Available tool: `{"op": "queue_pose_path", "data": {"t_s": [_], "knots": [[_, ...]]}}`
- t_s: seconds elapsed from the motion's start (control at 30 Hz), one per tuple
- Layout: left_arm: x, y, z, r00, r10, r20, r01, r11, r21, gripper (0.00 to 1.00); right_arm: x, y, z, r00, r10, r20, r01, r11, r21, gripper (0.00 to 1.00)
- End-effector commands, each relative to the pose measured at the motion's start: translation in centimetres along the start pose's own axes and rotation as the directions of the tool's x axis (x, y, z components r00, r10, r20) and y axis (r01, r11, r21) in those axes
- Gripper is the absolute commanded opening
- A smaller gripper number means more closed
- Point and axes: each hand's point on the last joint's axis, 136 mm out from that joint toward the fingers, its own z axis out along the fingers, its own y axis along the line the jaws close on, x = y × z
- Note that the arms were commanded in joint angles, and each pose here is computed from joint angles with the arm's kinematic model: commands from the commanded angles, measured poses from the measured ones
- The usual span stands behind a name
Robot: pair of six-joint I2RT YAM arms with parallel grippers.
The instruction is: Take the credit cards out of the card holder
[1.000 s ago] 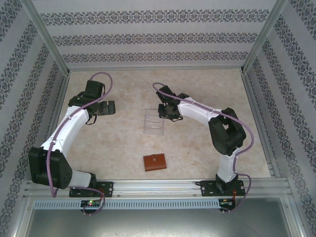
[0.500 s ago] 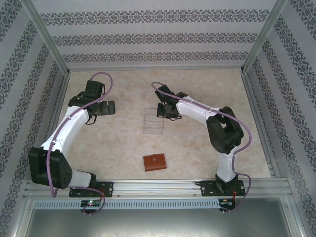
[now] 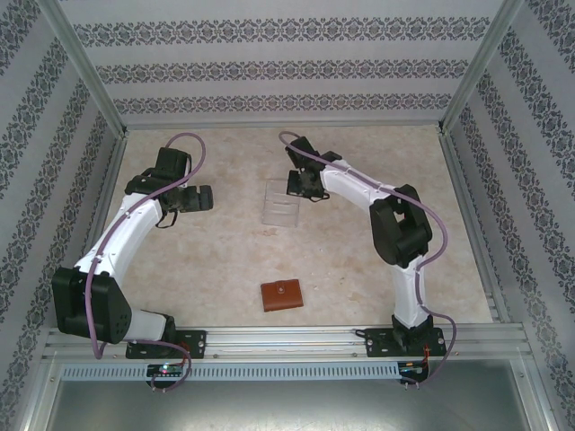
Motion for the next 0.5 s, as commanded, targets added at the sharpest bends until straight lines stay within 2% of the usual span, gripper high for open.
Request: {"op": "queue_pose_path", "data": {"t_s": [0.0, 0.2, 0.47], "knots": [[1.5, -0.3, 0.4, 0.998, 0.024, -0.052, -0.024, 1.0, 0.014, 1.0, -0.9, -0.3, 0.7, 0.999, -0.048, -0.024, 0.048, 0.999, 0.022, 0.02], [1.5, -0.7, 0.7, 0.998, 0.028, -0.063, -0.026, 0.999, 0.035, 1.0, -1.1, -0.5, 1.7, 0.993, -0.099, -0.066, 0.101, 0.994, 0.034, 0.0], [1.8, -0.7, 0.9, 0.996, 0.022, -0.081, -0.019, 0.999, 0.032, 1.0, -1.0, -1.0, 0.5, 0.986, -0.144, -0.089, 0.152, 0.984, 0.094, 0.02]]}}
